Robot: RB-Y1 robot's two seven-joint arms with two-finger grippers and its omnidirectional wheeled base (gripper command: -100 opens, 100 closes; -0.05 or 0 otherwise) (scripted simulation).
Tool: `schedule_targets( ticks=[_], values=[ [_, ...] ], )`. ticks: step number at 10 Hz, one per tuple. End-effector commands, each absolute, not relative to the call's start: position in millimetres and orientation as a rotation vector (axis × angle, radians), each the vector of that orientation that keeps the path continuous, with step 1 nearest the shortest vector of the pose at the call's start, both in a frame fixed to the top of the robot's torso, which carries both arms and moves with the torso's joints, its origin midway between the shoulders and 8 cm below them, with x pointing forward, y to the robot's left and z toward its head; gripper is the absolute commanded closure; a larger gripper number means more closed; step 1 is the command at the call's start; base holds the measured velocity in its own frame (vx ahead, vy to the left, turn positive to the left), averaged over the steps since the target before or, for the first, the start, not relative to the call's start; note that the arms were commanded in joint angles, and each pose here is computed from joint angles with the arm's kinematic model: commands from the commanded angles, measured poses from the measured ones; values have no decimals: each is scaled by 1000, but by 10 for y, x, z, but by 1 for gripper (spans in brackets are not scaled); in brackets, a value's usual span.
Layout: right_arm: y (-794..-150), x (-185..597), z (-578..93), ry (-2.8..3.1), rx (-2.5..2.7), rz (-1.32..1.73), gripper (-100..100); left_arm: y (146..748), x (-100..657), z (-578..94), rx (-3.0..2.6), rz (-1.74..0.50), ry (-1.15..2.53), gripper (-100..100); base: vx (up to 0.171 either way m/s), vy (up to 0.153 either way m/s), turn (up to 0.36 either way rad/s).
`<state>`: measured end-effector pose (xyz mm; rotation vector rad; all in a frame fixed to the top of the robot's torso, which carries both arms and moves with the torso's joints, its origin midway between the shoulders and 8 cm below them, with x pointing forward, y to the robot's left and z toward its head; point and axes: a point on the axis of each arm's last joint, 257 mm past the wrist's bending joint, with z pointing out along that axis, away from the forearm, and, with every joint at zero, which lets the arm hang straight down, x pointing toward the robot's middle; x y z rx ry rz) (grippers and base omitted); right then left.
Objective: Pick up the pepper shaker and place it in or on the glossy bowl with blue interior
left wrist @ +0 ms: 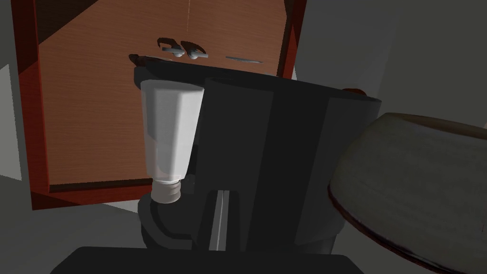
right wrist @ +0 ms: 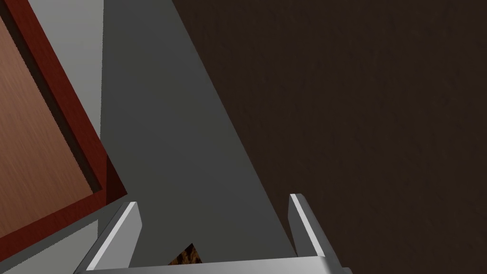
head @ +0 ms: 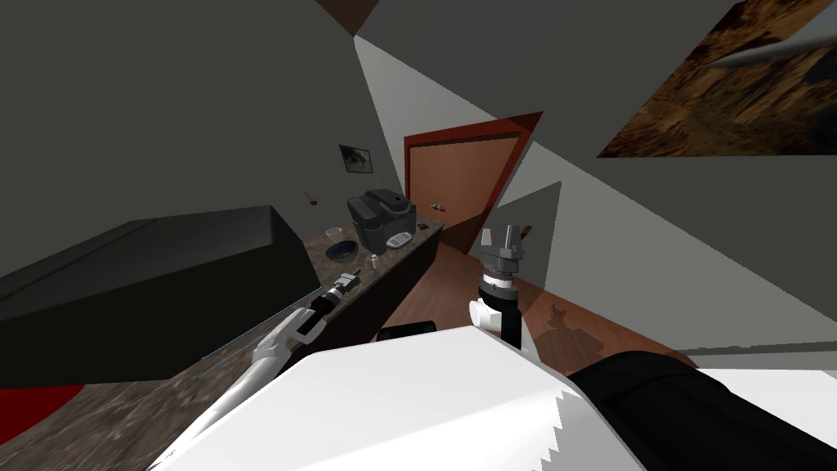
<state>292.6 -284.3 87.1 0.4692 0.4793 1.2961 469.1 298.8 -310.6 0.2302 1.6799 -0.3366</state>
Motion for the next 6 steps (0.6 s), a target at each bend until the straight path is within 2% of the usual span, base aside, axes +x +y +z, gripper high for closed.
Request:
schedule_targets(
  ticks=[1,4,5,6],
  values=[
    [-2843,2926,871,479,469,1296,0,3015,4734,-3066,231,-328,1678,-100,72,-85,-75],
    [-2843,2926,871,479,469,1296,0,3073,4787,-3038,224,-313,1684,-100,71,-158,-58],
    [-2843,2926,871,479,469,1296,0,3048,4764,-3051,228,-320,1681,-100,49,-56,3],
    [-2843,2926,871,479,469,1296,0,3053,4767,-3050,227,-319,1682,0,8,-12,2]
  ],
)
